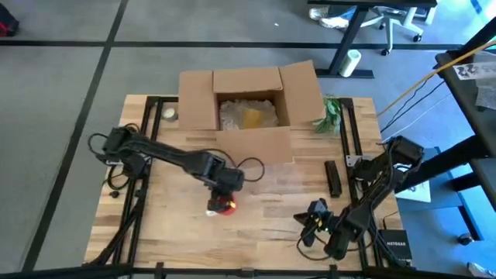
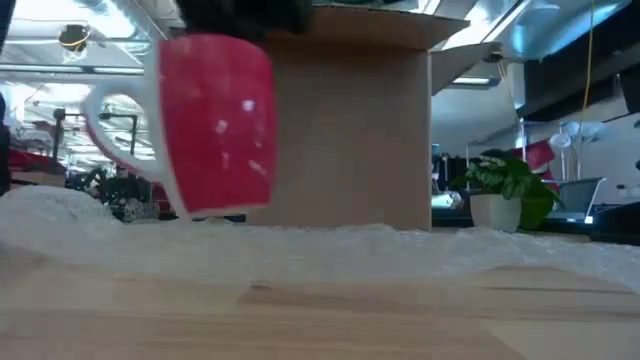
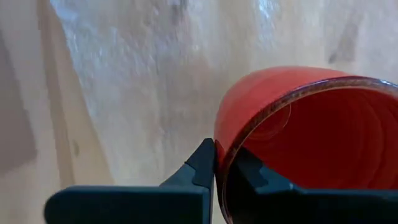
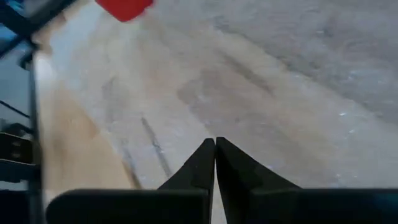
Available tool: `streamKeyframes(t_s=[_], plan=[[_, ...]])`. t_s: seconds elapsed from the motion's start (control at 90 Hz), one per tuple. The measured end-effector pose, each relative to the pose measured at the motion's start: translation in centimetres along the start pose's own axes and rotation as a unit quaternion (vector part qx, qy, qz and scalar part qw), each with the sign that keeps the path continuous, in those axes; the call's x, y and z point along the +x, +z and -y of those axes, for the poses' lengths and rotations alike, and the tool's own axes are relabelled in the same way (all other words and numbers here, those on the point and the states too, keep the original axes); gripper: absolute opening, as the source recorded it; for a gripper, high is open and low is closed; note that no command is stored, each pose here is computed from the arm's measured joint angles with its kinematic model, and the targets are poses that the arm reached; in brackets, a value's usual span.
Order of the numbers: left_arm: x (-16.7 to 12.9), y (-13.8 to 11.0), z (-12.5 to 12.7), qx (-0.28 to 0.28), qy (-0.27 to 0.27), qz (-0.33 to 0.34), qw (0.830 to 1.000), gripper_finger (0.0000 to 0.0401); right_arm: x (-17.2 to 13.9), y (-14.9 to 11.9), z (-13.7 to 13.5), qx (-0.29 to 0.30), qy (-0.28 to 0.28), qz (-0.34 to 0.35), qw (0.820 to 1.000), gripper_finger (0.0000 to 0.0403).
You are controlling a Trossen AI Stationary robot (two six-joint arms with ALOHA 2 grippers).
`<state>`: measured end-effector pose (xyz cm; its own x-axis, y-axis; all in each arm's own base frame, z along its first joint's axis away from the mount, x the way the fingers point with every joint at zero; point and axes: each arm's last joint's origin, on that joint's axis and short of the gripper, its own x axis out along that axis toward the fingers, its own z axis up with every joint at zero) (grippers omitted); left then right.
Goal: Wrap mug
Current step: Wrap the red mug with the transparent bubble wrap
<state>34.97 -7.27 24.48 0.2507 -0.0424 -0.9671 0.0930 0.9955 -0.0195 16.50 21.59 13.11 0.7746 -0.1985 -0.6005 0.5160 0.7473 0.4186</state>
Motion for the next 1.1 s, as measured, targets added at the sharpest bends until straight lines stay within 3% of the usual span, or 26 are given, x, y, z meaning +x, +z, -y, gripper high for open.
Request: streamKeyframes(t_s=[0.189, 0.4, 0.611, 0.756, 1.1], plan=[[1.4, 1.2, -1.5, 0.0, 0.008, -0.022, 1.0, 0.0, 0.0, 0.0, -0.4, 0.003, 0.015, 0.004, 1.0, 0.0], [0.9, 1.6, -2.3, -0.015, -0.011, -0.012, 1.0, 0.0, 0.0, 0.0, -0.7, -0.011, 0.028, 0.007, 1.0, 0.0], [0.9, 1.8, -1.9, -0.033, -0.018, -0.006, 0.999, 0.0015, 0.0, 0.0, -0.7, -0.014, 0.027, 0.009, 0.999, 0.0], [0.9, 1.7, -1.4, -0.029, -0.047, -0.009, 0.998, 0.0029, 0.0, 0.0, -0.7, -0.013, 0.028, 0.009, 0.999, 0.0], [0.9, 1.9, -1.3, -0.013, -0.047, 0.003, 0.999, 0.0064, 0.0, 0.0, -0.9, -0.006, 0.034, 0.01, 0.999, 0.0]])
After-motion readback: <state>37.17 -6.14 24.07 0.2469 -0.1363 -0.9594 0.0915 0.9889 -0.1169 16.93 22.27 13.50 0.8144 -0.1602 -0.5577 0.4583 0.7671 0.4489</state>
